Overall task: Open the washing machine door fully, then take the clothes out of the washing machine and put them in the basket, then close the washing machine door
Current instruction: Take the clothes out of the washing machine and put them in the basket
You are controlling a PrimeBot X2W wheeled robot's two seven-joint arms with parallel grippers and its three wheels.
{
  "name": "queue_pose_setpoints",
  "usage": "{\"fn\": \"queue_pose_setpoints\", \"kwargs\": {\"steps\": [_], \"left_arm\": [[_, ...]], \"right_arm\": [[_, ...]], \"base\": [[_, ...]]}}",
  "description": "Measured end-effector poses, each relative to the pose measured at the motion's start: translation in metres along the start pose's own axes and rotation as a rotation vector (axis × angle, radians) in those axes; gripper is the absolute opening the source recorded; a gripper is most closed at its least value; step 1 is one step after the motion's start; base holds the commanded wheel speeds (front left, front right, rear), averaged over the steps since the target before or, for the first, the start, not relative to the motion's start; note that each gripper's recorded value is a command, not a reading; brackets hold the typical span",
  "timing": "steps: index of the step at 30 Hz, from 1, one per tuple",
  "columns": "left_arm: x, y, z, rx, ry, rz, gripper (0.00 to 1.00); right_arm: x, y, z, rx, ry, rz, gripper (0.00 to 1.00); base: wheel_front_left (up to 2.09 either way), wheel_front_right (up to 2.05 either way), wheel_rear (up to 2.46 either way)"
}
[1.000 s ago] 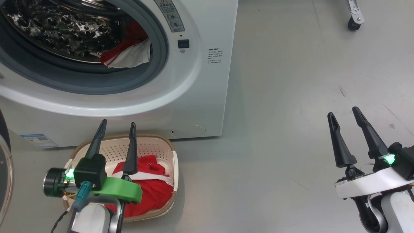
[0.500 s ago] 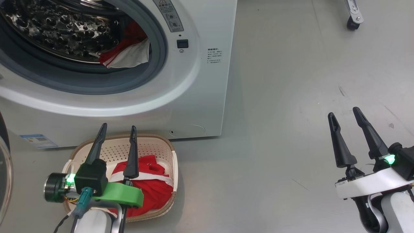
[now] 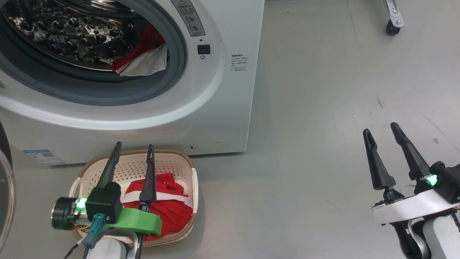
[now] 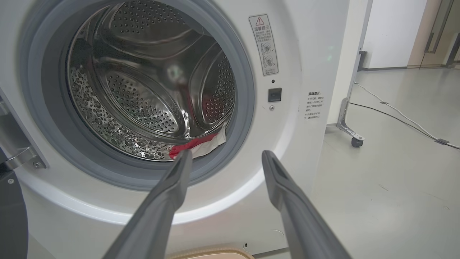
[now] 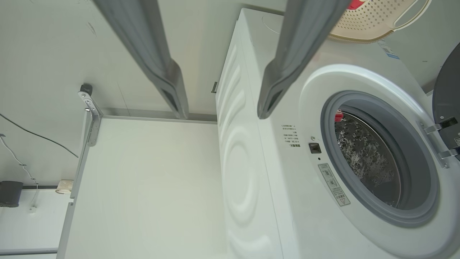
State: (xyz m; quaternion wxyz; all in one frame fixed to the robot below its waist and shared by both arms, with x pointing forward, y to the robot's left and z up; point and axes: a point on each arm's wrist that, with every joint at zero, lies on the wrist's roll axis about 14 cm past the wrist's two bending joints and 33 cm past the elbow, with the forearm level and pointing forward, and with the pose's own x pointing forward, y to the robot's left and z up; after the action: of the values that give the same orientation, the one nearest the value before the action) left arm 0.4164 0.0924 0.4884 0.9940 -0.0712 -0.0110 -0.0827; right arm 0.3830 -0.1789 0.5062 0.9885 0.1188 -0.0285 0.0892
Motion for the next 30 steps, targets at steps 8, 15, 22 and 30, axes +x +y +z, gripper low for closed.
{"fn": "queue_pose_setpoints", "kwargs": {"steps": [8,15,22,30], "left_arm": [[-0.0002,-0.0012,-0.0029,-0.001,0.008,0.0,1.0],[0.0006,-0.0018,-0.0045,-0.003,0.011,-0.002,1.0],[0.0012,-0.0027,-0.0065,-0.004,0.016,-0.003,1.0],[0.0019,-0.0024,-0.0089,-0.004,0.022,0.001,1.0]], "right_arm": [[0.0003,-0.0012,-0.0022,0.001,0.006,-0.004,1.0],[0.0005,-0.0024,-0.0041,0.002,0.012,-0.007,1.0],[0.0004,-0.0035,-0.0057,0.002,0.016,-0.01,1.0],[0.0004,-0.0055,-0.0072,0.002,0.021,-0.016,1.0]], "base": [[0.0,0.0,0.0],[0.0,0.0,0.0],[0.0,0.0,0.0],[0.0,0.0,0.0]]}}
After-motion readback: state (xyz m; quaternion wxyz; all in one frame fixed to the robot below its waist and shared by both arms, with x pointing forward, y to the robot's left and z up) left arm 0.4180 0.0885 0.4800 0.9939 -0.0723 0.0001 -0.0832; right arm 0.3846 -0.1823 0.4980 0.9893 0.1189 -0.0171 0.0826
